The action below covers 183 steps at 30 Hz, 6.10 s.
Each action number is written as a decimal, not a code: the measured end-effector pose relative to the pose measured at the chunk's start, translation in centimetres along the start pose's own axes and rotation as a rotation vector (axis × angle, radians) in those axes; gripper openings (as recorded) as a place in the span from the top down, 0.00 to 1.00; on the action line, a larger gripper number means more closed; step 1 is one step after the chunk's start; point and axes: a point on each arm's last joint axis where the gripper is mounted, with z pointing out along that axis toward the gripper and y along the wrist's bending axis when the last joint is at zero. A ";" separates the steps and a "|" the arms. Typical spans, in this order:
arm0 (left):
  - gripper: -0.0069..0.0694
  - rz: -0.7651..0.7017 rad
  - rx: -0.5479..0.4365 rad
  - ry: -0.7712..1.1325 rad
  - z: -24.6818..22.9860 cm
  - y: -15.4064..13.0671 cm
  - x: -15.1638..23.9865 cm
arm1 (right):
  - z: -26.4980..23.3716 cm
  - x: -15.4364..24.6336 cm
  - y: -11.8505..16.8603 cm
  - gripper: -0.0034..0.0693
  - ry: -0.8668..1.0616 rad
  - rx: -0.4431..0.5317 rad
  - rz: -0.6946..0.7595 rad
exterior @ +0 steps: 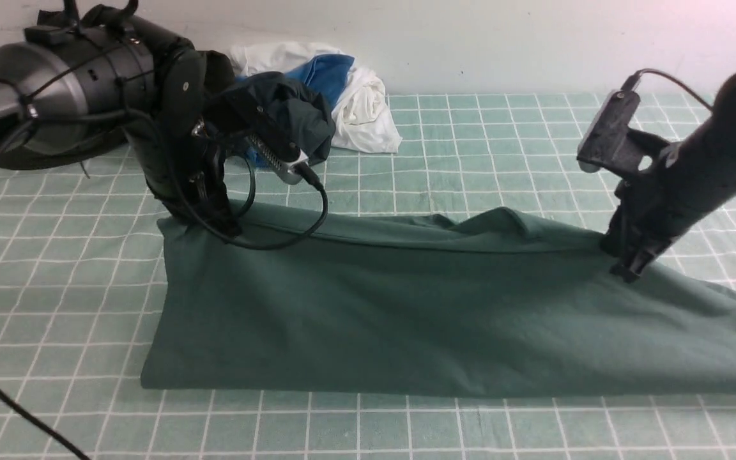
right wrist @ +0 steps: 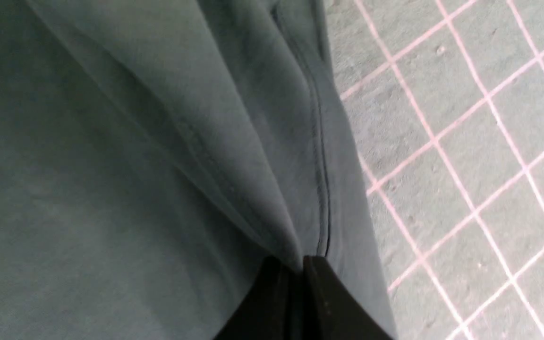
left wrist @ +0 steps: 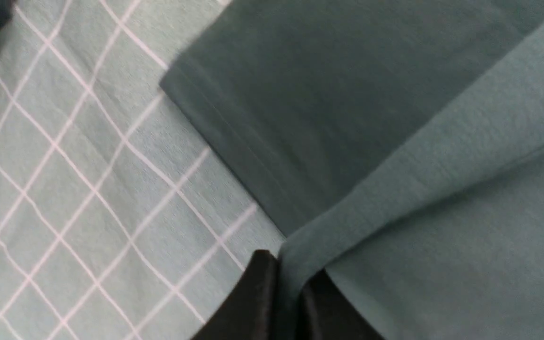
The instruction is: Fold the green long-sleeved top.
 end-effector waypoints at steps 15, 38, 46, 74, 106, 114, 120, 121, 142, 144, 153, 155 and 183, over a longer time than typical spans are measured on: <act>0.48 -0.217 -0.087 -0.120 5.9 2.4 -2.1 | 3.7 -3.1 -3.8 0.44 0.023 0.048 0.396; 0.89 -0.384 0.186 0.267 4.8 -0.2 0.7 | 4.7 -5.6 -2.7 0.47 -0.064 -0.190 0.664; 0.91 -0.311 0.343 0.314 6.8 -3.1 2.4 | -3.6 -0.1 -3.8 0.49 0.082 -0.146 0.656; 0.91 -0.324 0.337 0.278 7.0 -3.2 2.5 | 3.6 18.3 -3.7 0.24 0.322 -0.040 1.153; 0.91 -0.407 0.104 -0.255 -19.9 0.7 5.5 | -15.7 -2.8 0.8 0.92 -0.297 0.009 0.631; 0.91 -0.426 0.075 -0.354 -25.1 -0.7 8.9 | -6.7 -13.7 11.4 0.92 -0.414 -0.268 0.468; 0.91 -0.433 0.128 -0.329 -24.7 -3.2 11.8 | -1.3 -16.5 15.0 0.86 -0.420 -0.325 0.483; 0.91 -0.435 0.156 -0.308 -24.2 -4.4 13.1 | -0.3 -17.0 15.6 0.80 -0.409 -0.342 0.490; 0.91 -0.639 -0.053 -0.555 -18.9 -15.1 28.9 | -20.9 -8.7 12.4 0.50 -0.527 -0.260 0.311; 0.91 -0.642 -0.059 -0.573 -19.1 -15.3 29.3 | -22.0 -6.2 13.1 0.58 -0.567 -0.241 0.321; 0.91 -0.645 -0.047 -0.549 -19.1 -15.8 29.9 | -27.6 6.7 16.7 0.93 -0.913 -0.109 0.370; 0.91 -0.646 -0.046 -0.548 -19.1 -15.8 29.9 | -28.4 9.1 17.5 0.96 -1.003 -0.089 0.394; 0.91 -0.647 -0.040 -0.547 -19.1 -15.8 29.9 | -20.3 14.9 20.5 0.97 -1.131 -0.028 0.512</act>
